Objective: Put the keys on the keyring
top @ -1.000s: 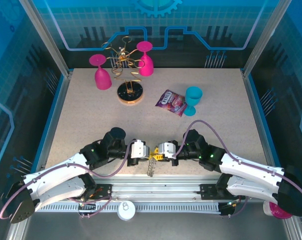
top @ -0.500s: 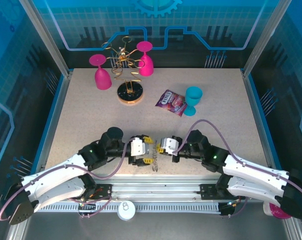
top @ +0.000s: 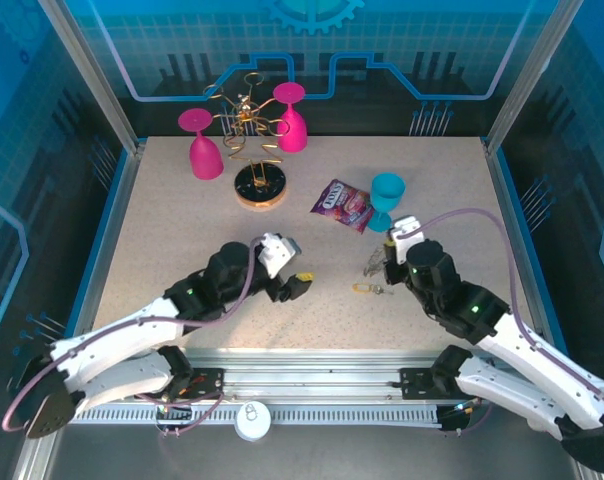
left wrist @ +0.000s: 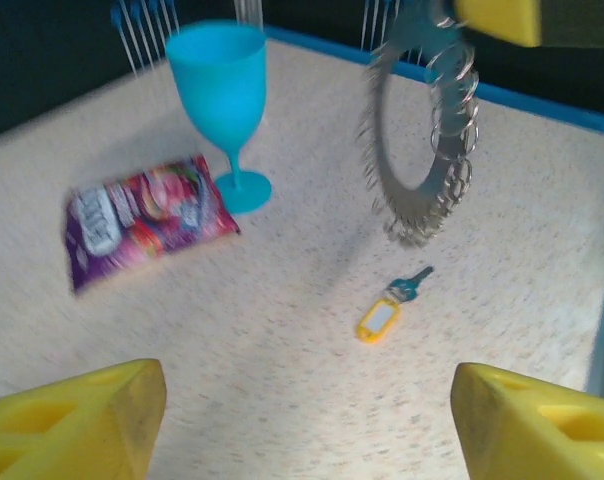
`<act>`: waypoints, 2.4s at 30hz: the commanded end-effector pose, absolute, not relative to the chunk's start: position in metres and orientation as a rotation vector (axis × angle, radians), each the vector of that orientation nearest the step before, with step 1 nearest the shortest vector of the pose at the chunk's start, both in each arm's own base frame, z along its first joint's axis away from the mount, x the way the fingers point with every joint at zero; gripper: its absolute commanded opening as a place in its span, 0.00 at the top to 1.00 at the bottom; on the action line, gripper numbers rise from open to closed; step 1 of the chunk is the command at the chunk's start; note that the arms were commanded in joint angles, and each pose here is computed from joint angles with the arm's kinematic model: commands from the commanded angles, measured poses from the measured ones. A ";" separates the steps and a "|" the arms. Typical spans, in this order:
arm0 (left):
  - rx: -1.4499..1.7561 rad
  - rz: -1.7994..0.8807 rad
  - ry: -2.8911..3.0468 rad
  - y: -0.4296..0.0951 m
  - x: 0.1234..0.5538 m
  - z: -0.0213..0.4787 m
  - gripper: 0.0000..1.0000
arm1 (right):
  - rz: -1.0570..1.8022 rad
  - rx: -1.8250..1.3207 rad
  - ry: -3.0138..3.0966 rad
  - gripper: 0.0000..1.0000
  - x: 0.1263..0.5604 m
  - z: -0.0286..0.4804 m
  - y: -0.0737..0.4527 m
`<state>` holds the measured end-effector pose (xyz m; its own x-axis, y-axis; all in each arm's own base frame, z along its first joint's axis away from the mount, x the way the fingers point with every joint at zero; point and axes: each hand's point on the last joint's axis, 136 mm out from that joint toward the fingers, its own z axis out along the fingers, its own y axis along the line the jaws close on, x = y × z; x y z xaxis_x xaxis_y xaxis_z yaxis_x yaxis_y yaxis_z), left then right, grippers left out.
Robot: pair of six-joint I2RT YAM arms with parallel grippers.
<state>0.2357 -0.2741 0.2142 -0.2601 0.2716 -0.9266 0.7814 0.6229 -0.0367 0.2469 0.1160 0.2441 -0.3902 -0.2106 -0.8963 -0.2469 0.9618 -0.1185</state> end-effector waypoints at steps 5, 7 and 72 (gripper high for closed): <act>0.707 -0.778 2.249 -0.339 0.250 0.166 0.32 | -0.057 -0.084 1.978 1.00 0.229 0.260 0.058; 0.742 -0.767 2.357 -0.357 0.252 0.153 0.35 | -0.043 -0.062 1.965 1.00 0.223 0.266 0.052; 0.785 -0.508 2.663 -0.322 0.247 0.095 0.51 | 0.020 -0.139 1.998 1.00 0.205 0.259 0.053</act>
<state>0.2387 -0.3070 0.0688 -0.7824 0.5419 -0.3068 0.6000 0.7879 -0.1384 0.1996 0.0456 0.2563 -0.4257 -0.1053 -0.8987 -0.0898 0.9932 -0.0738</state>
